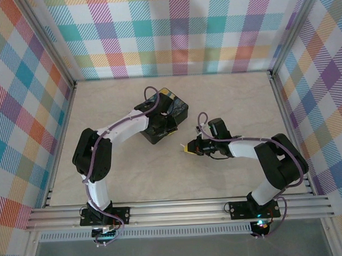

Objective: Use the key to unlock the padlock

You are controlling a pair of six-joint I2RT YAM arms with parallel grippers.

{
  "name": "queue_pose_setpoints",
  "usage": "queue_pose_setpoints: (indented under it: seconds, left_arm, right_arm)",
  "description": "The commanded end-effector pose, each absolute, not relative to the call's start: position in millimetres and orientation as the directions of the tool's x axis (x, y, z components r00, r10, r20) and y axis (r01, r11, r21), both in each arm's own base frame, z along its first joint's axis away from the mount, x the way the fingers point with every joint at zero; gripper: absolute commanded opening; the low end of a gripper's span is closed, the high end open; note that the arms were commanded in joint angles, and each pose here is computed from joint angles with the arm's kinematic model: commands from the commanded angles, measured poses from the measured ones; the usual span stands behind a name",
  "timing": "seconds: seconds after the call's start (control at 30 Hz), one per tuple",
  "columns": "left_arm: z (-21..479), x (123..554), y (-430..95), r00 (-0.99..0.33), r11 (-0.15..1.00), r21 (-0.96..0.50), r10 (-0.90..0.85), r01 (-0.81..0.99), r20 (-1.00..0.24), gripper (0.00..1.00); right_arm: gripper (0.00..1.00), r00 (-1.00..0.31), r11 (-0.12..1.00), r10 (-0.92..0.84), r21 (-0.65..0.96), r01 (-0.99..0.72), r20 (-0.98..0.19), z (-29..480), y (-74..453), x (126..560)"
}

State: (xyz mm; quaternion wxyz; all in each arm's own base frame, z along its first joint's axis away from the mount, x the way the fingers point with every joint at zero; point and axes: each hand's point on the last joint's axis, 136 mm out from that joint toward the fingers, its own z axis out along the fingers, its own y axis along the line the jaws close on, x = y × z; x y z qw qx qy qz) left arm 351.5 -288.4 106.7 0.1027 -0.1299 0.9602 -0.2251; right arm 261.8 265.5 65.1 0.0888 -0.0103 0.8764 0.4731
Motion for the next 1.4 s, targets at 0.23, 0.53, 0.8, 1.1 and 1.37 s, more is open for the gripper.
queue_pose_setpoints:
  seconds: [0.23, 0.53, 0.8, 1.1, 1.37]
  left_arm:
    - [96.0, 353.7, -267.7, -0.875, 0.909, -0.290, -0.383, -0.299, -0.298, 0.61]
    - [89.2, 369.5, -278.0, -0.752, 0.899, -0.090, -0.410, -0.429, -0.517, 0.63]
    - [76.9, 380.0, -278.4, -0.671, 0.857, -0.003, -0.405, -0.515, -0.621, 0.63]
    - [61.1, 392.8, -292.4, -0.640, 0.841, 0.032, -0.386, -0.540, -0.665, 0.63]
    - [46.9, 396.2, -292.0, -0.616, 0.813, 0.060, -0.388, -0.579, -0.685, 0.61]
  right_arm:
    - [0.00, -0.969, 0.611, 0.122, 0.785, -0.099, -0.217, 76.5, 232.8, 272.9]
    - [0.00, -0.962, 0.609, 0.128, 0.785, -0.116, -0.241, 84.2, 219.0, 273.7]
    - [0.00, -0.959, 0.582, 0.159, 0.807, -0.100, -0.233, 82.0, 203.0, 276.9]
    - [0.00, -0.954, 0.560, 0.201, 0.825, -0.075, -0.223, 81.0, 182.3, 282.4]
    - [0.00, -0.955, 0.545, 0.198, 0.835, -0.079, -0.220, 81.1, 182.4, 288.3]
